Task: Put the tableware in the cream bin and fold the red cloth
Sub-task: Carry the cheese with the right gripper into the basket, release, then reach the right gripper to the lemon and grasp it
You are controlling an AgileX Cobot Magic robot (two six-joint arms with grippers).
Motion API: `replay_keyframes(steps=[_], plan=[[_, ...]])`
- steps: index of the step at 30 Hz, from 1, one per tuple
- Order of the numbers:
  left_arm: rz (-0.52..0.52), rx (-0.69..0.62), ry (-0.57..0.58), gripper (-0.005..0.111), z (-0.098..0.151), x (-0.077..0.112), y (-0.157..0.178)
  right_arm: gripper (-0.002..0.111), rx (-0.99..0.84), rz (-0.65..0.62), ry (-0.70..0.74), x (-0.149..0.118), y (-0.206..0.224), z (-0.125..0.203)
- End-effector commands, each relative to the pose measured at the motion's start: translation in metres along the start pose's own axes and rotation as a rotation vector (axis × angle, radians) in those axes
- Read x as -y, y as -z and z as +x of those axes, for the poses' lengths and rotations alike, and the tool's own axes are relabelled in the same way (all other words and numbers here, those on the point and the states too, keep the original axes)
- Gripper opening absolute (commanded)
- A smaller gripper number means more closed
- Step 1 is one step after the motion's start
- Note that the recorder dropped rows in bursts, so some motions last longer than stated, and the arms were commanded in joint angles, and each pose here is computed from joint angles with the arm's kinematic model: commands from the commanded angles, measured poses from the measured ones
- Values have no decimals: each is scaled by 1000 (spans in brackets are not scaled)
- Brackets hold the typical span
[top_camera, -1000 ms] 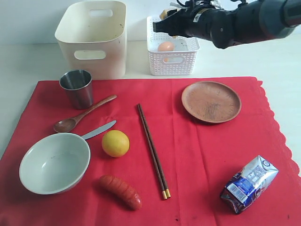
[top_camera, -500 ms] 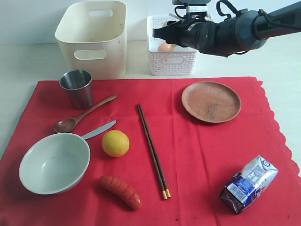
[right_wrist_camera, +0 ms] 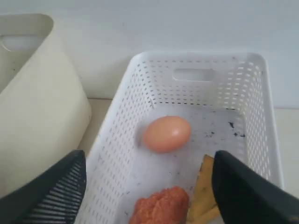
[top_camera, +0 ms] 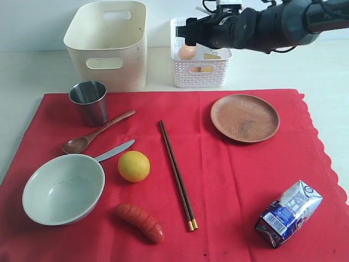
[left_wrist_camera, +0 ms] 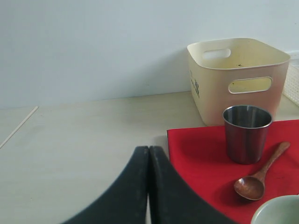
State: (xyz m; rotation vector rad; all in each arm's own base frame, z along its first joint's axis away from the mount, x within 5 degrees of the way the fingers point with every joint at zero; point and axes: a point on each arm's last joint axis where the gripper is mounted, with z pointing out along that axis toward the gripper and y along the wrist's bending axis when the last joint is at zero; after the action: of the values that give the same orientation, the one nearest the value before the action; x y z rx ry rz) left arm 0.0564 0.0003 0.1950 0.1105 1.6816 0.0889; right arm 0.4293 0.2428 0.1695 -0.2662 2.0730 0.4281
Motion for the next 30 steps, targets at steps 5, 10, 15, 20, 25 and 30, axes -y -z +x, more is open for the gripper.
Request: replay_keyframes(steps=[5,10,15,20,25,30], plan=[[5,9,4,1,-1,0,1,72,-74,-74,42,-15,54,-46],[5,9,4,1,-1,0,1,72,-170,-113,75,-23,86,-60],[5,9,4,1,-1,0,1,69,-276,-155,95,-32,109,-62],[5,9,4,1,-1,0,1,61,-371,-201,174,-46,119,-53],[5,9,4,1,-1,0,1,40,-442,-256,243,-67,124,-41],[5,9,4,1,-1,0,1,19,-474,-312,297,-94,131,-26]])
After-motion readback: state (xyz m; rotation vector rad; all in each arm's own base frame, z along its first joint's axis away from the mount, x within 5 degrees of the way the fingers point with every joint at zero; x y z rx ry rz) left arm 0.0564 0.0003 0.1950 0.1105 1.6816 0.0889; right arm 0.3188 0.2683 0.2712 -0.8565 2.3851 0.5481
